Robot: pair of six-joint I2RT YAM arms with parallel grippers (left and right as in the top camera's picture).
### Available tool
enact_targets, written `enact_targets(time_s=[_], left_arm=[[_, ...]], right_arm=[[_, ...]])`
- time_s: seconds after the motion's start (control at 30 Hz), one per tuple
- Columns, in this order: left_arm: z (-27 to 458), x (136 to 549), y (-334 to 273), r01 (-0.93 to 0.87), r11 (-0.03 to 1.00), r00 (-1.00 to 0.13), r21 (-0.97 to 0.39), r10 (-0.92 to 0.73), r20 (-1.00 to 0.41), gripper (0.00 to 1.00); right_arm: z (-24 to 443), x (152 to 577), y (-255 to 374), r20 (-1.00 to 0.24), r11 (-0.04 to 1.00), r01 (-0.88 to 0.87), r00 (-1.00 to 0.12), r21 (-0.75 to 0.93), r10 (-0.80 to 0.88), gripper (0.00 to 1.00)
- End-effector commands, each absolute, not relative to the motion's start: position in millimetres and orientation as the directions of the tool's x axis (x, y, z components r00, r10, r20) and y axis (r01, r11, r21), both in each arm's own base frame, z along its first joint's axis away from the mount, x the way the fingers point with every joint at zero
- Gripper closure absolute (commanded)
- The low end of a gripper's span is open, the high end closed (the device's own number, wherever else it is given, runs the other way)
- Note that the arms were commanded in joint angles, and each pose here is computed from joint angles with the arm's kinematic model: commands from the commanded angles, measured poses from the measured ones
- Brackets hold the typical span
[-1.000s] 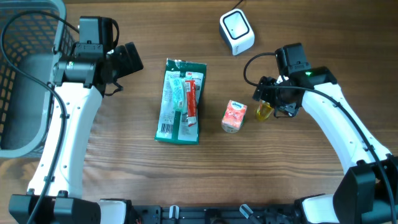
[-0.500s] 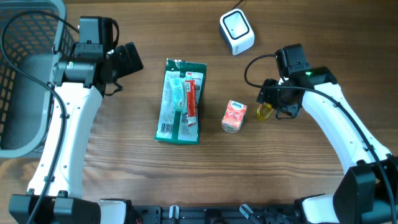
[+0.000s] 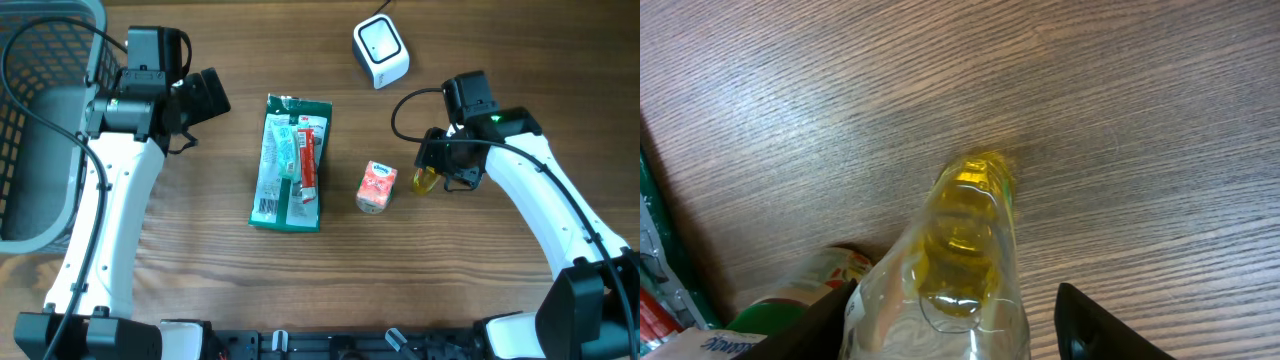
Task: Scan the item barcode
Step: 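Close the right gripper on the oil bottle neck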
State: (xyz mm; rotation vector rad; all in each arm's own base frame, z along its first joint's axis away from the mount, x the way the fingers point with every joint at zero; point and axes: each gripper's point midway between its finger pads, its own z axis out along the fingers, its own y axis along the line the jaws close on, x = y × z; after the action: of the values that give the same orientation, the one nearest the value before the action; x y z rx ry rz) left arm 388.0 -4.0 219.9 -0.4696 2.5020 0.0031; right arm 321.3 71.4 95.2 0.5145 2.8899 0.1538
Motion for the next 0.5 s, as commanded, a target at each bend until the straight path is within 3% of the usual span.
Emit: enact_targets(time_s=[0.0,0.47], left_arm=[[222.1,390.1,-3.5,-0.322,0.941,-0.765,-0.104,-0.324,-0.556,0.0],[222.1,390.2,-3.5,-0.322,0.941,-0.765,-0.104,-0.324,-0.556,0.0]], right_arm=[[87.6,317.9,69.4,-0.165,0.939,0.324,-0.926,0.112,0.34,0.37],[81.1,317.4,72.0,-0.142,0.94,0.321,-0.931,0.114,0.335,0.41]])
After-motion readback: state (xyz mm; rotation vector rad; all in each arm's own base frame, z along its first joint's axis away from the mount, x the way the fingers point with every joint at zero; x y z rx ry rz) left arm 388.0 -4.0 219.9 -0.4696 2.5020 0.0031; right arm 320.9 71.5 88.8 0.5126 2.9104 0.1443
